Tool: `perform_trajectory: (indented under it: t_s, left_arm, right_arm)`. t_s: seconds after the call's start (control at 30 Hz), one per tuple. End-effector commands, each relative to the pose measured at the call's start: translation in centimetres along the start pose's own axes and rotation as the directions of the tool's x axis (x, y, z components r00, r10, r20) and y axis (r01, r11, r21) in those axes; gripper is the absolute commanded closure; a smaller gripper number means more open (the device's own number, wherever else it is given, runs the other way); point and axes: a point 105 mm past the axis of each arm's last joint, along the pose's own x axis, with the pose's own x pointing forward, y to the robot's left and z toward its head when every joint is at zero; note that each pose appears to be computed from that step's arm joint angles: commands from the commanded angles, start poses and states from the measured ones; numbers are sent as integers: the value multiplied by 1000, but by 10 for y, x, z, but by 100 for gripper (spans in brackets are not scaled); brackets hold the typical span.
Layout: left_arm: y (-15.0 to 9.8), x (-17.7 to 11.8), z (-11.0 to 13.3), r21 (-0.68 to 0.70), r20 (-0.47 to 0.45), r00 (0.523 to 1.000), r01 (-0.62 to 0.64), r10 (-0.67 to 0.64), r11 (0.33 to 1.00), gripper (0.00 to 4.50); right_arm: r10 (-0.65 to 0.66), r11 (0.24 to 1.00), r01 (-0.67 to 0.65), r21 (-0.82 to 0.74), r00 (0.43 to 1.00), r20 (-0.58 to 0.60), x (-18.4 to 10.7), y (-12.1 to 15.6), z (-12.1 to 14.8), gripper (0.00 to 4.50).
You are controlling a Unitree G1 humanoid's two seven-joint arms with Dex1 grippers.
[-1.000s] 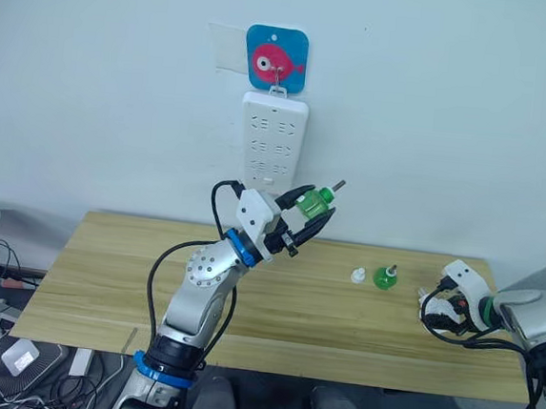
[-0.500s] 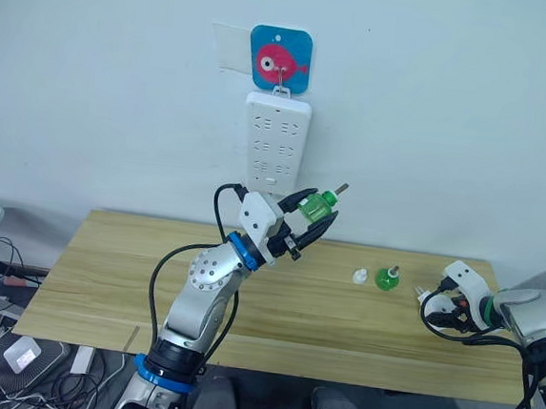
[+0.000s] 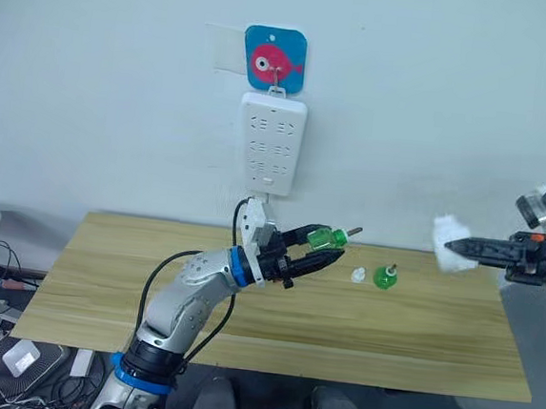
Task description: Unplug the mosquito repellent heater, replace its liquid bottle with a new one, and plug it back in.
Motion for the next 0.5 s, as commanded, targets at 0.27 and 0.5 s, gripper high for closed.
perform_trajectory:
  t_s: [0.27,0.5]
  left_arm:
    - [-26,18,25,-94,40,974,226,-223,970,224]
    - [-29,22,24,-96,36,971,239,-237,966,224]
  right_arm:
    - [199,979,-198,-49,980,10,30,46,4,152]
    - [217,976,-217,-31,976,8,38,53,-2,152]
